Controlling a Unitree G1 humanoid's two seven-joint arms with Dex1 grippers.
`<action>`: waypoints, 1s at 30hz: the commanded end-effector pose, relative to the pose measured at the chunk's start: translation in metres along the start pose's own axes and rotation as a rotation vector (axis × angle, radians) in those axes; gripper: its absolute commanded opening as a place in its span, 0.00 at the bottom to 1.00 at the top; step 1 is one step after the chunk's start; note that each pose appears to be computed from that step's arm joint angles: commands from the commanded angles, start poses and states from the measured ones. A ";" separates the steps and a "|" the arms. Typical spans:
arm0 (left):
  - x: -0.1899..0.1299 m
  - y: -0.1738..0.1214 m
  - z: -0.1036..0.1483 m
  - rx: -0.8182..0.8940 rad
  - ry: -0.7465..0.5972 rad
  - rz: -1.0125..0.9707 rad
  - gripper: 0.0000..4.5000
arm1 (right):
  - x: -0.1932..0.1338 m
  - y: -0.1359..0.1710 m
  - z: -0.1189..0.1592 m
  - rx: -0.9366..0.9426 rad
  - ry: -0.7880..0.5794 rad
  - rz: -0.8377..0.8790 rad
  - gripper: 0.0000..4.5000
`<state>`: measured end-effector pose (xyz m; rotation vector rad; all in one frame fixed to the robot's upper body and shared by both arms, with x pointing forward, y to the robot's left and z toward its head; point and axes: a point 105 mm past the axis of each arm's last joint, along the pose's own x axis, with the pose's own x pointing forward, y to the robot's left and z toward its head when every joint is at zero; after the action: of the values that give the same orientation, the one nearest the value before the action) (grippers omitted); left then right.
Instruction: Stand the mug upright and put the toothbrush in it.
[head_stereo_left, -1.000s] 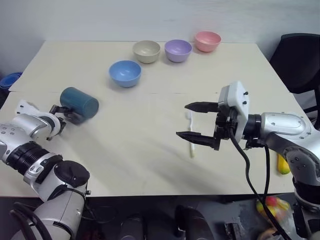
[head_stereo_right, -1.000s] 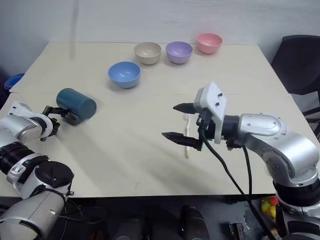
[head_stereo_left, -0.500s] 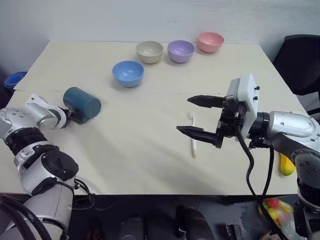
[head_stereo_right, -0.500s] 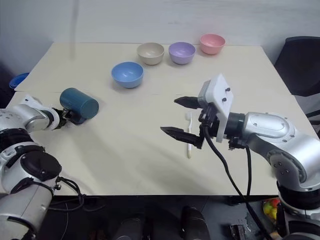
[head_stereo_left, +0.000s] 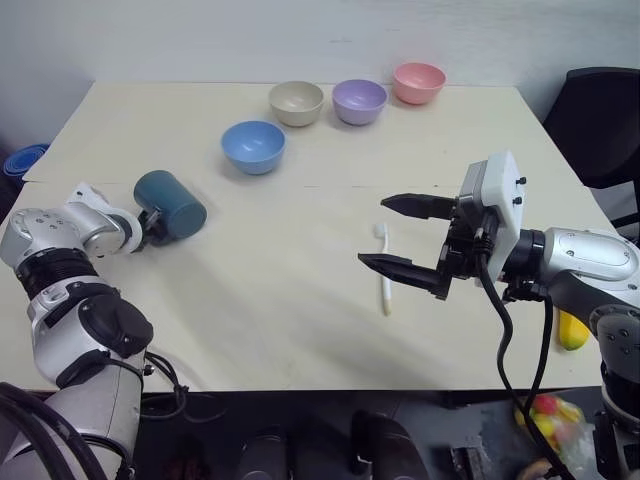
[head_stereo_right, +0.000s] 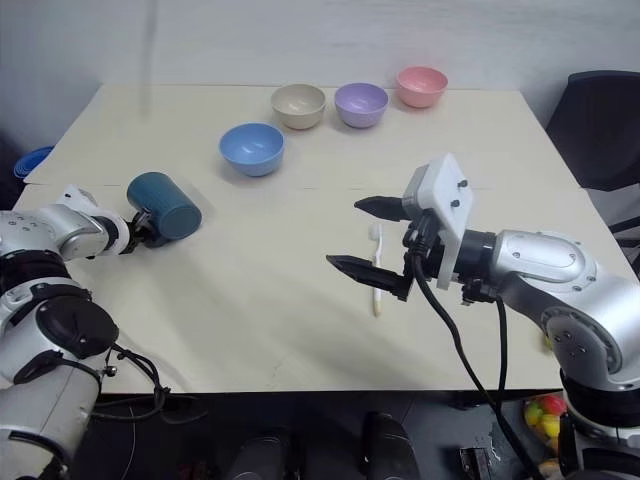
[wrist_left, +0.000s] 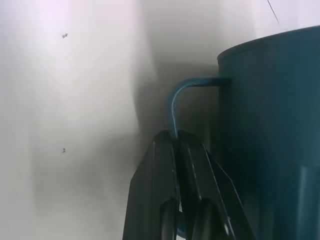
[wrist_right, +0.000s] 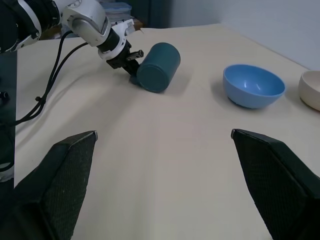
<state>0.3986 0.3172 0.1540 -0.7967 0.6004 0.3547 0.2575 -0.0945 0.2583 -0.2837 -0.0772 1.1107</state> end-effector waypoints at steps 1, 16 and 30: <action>0.000 -0.007 -0.003 0.049 -0.004 -0.051 0.01 | -0.007 0.001 0.009 -0.043 -0.020 -0.011 1.00; -0.070 -0.166 -0.128 1.050 -0.572 -0.906 0.01 | -0.029 -0.027 -0.036 0.217 0.039 -0.304 1.00; -0.049 -0.107 -0.156 1.224 -0.837 -0.735 0.01 | -0.035 -0.022 -0.065 0.332 0.070 -0.430 1.00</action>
<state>0.3604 0.1246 0.1571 0.3529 -0.2951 -0.3829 0.2789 -0.1470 0.1917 0.0154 0.1588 0.6638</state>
